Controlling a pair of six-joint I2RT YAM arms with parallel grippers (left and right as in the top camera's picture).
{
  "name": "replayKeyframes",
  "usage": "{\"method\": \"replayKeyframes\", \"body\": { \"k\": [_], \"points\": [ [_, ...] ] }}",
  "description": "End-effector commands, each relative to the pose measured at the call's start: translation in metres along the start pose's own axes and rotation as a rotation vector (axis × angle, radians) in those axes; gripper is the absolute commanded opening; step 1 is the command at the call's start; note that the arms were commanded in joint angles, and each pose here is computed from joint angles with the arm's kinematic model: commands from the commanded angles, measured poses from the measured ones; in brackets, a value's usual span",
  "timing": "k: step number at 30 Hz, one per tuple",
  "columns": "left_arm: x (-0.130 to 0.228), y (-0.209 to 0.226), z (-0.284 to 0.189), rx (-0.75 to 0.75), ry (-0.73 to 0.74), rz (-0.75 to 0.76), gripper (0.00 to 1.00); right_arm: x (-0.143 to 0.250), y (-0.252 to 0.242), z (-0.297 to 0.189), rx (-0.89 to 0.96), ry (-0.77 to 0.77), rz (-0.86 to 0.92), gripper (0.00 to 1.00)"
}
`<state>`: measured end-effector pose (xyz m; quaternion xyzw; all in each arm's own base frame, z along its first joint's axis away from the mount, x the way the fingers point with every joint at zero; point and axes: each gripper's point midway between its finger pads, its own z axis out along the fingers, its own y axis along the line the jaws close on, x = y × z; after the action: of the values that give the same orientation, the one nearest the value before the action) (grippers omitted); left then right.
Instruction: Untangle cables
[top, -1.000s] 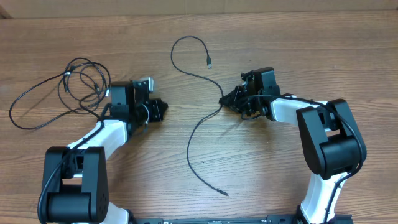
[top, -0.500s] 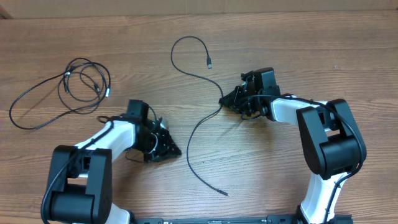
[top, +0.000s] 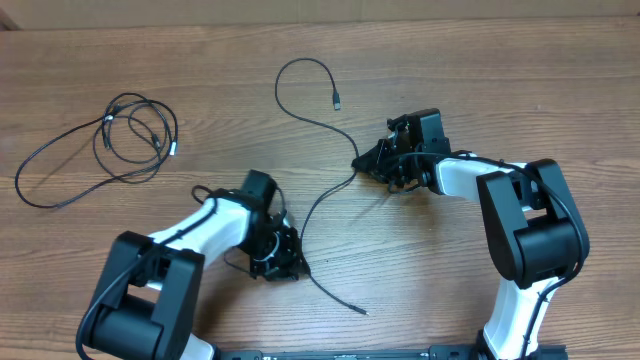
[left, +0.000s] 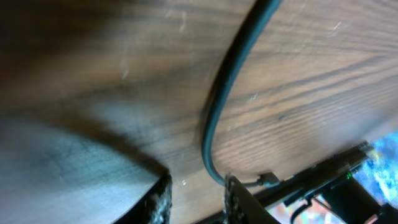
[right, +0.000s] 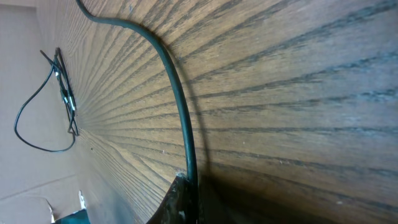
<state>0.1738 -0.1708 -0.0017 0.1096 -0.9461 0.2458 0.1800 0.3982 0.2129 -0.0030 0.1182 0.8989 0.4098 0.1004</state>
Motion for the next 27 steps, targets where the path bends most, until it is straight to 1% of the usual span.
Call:
{"method": "replayKeyframes", "body": {
  "k": [1,3,5,7,13,17,19,22,24,27],
  "points": [
    [-0.004,0.023,0.011,-0.194,-0.089,-0.155,0.3,0.008,-0.015,0.006,0.038,0.016,0.014,0.04],
    [0.001,0.018,0.016,-0.204,-0.089,-0.171,0.32,0.008,-0.015,0.006,0.037,0.016,0.014,0.04],
    [0.005,0.012,0.022,-0.208,-0.09,-0.166,0.39,0.008,-0.015,0.006,0.038,0.015,0.014,0.04],
    [0.006,0.012,0.022,-0.209,-0.089,-0.164,0.39,0.008,-0.015,0.006,0.038,0.015,0.014,0.04],
    [0.006,0.012,0.022,-0.209,-0.09,-0.163,0.29,0.008,-0.015,0.006,0.037,0.016,0.014,0.04],
    [0.005,0.012,0.022,-0.21,-0.092,-0.162,0.29,0.008,-0.015,0.006,0.037,0.016,0.014,0.04],
    [0.005,0.012,0.022,-0.21,-0.094,-0.16,0.27,0.008,-0.015,0.006,0.037,0.016,0.014,0.04],
    [0.003,0.011,0.022,-0.205,-0.098,-0.148,0.17,0.008,-0.015,0.006,0.037,0.016,0.014,0.04],
    [0.001,0.008,0.023,-0.196,-0.103,-0.116,0.13,0.008,-0.015,0.006,0.037,0.016,0.014,0.04],
    [0.0,0.008,0.023,-0.194,-0.106,-0.106,0.06,0.008,-0.015,0.006,0.037,0.016,0.015,0.04]
  ]
}}
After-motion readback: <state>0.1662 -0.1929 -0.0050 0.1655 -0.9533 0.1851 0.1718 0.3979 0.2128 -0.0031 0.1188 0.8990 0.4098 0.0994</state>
